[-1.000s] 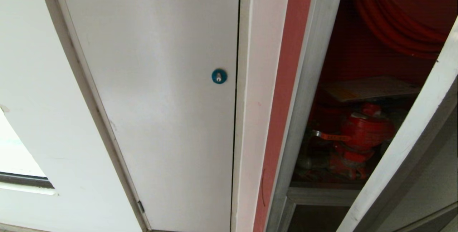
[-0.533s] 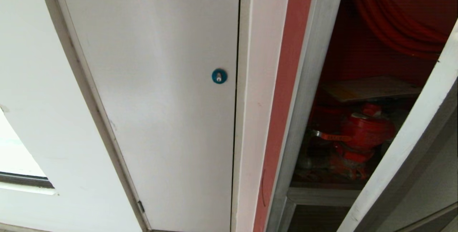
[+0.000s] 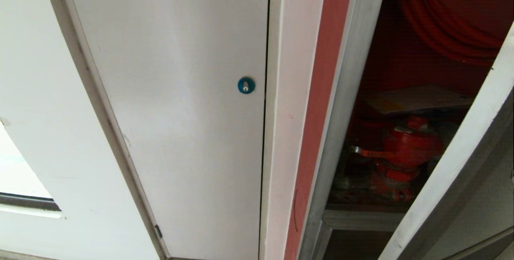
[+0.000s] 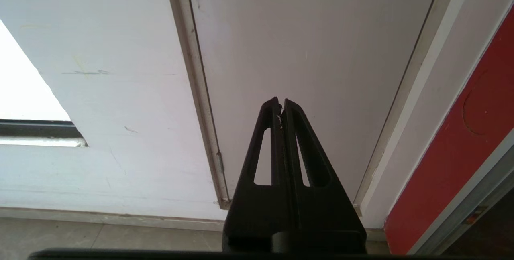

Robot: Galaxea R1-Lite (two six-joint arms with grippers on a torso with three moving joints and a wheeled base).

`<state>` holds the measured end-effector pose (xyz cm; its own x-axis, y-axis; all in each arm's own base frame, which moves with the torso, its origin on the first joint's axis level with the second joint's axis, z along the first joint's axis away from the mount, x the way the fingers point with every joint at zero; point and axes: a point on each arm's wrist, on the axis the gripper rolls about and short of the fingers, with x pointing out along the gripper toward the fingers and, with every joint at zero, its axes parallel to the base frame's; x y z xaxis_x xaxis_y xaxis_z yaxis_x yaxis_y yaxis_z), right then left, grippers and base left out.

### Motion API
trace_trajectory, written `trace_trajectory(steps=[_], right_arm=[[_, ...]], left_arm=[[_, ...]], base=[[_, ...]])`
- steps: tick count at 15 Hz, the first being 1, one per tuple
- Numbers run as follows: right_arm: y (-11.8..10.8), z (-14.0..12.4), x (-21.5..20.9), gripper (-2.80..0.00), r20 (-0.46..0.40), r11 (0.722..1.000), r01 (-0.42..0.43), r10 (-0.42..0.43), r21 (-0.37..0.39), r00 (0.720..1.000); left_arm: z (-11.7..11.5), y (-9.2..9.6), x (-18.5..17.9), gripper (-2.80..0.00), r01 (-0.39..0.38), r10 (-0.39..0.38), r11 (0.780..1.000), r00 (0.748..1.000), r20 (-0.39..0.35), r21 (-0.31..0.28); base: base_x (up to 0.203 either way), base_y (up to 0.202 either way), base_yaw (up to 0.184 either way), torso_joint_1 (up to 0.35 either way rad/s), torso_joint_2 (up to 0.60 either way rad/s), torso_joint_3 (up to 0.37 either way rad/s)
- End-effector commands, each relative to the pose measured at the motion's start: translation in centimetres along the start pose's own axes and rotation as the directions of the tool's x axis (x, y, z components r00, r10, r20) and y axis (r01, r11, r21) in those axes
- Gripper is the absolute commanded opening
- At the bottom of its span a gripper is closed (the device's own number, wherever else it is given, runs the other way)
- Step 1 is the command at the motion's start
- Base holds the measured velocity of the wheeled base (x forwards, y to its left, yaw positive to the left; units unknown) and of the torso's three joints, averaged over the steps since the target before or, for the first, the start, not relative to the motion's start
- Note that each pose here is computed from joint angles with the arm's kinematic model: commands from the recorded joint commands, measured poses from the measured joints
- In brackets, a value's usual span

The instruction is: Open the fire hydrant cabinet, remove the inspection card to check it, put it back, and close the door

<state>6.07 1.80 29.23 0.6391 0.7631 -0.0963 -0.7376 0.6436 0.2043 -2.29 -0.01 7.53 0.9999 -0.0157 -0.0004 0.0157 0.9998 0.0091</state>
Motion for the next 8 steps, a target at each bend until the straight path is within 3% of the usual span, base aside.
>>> trace_trajectory(steps=[1, 8], right_arm=[[-0.7, 0.7, 0.7, -2.80, -0.013, 1.000, -0.002, 0.002, 0.015, 1.000], [-3.1, 3.5, 2.9, -2.80, -0.012, 0.999, 0.040, -0.040, 0.018, 0.999]], left_arm=[[0.0, 0.0, 0.0, -2.80, 0.000, 0.000, 1.000, 1.000, 0.000, 0.000], [0.0, 0.0, 0.0, -2.80, 0.000, 0.000, 1.000, 1.000, 0.000, 0.000]], base=[[0.000, 0.000, 0.000, 0.000, 0.00, 0.000], [0.000, 0.000, 0.000, 0.000, 0.00, 0.000]])
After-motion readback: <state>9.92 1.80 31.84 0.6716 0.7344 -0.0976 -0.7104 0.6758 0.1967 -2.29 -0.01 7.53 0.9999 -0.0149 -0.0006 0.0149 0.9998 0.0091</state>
